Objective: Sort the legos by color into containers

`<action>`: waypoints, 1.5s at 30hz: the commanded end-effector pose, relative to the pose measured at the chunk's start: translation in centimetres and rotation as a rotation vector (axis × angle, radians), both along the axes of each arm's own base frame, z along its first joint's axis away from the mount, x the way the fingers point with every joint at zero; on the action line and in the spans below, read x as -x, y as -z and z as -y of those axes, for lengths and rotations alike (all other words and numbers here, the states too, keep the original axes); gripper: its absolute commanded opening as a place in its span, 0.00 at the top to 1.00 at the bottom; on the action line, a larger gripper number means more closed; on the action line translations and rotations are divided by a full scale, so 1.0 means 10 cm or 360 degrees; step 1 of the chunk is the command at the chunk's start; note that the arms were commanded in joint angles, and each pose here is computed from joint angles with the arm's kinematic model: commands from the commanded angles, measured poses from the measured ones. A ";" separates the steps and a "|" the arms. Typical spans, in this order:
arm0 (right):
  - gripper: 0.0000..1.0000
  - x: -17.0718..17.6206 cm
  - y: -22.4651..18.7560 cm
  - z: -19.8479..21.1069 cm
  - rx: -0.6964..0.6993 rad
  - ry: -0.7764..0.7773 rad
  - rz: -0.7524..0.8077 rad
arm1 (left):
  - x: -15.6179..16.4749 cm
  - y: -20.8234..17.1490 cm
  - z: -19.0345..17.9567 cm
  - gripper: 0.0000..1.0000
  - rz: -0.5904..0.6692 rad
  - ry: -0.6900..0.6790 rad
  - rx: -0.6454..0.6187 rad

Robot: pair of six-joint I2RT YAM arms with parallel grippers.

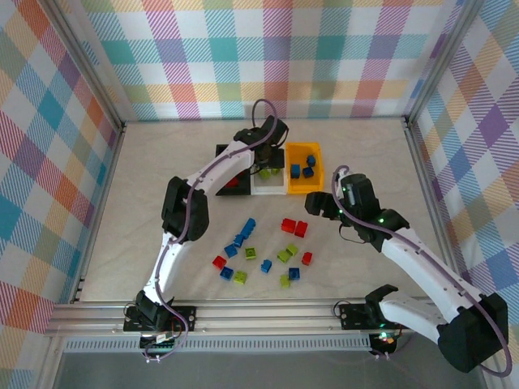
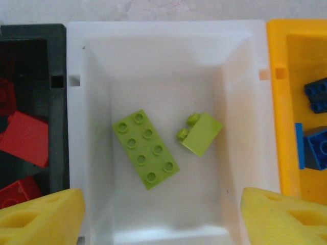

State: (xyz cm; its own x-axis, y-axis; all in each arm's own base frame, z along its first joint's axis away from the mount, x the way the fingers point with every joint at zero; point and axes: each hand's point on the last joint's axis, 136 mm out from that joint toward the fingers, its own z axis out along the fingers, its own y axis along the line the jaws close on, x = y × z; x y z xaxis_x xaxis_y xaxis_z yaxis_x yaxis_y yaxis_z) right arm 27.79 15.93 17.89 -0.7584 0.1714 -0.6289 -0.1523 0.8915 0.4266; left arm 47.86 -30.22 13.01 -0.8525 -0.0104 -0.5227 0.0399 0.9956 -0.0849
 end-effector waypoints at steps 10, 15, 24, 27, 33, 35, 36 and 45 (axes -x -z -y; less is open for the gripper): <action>0.22 0.70 0.58 -1.19 0.0162 -0.0872 -0.0285 | 1.06 -1.16 -0.50 0.00 0.0294 -0.0011 0.0353; 0.22 0.78 0.75 -1.66 0.0275 -0.1035 -0.0307 | 1.54 -1.00 -1.25 0.00 0.0306 -0.0233 0.0264; 0.16 0.78 1.23 -2.00 0.0519 -0.1019 -0.0412 | 2.05 -0.65 -2.02 0.00 0.0220 -0.0496 0.0174; 0.16 0.77 1.36 -2.04 0.0598 -0.0983 -0.0432 | 2.08 -0.65 -2.08 0.00 0.0241 -0.0516 0.0172; 0.22 0.81 1.54 -2.08 0.0756 -0.0950 -0.0452 | 2.08 -0.64 -2.13 0.00 0.0244 -0.0514 0.0145; 0.27 0.81 1.56 -2.04 0.0793 -0.0928 -0.0457 | 2.08 -0.63 -2.13 0.00 0.0235 -0.0512 0.0137; 0.29 0.81 1.57 -2.02 0.0802 -0.0920 -0.0465 | 2.08 -0.62 -2.14 0.00 0.0229 -0.0510 0.0135; 0.54 0.85 1.50 -1.98 0.0722 -0.0919 -0.0422 | 2.08 -0.55 -2.14 0.00 0.0213 -0.0516 0.0140</action>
State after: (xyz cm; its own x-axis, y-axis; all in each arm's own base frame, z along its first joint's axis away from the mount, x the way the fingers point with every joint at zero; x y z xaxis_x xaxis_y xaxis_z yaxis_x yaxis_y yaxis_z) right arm 19.70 35.96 2.11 -0.7857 -0.5340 -0.3123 -0.5885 0.8007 0.1116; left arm 27.13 -9.32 18.75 -0.7244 -0.3145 -0.6135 -0.2460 0.9492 -0.1961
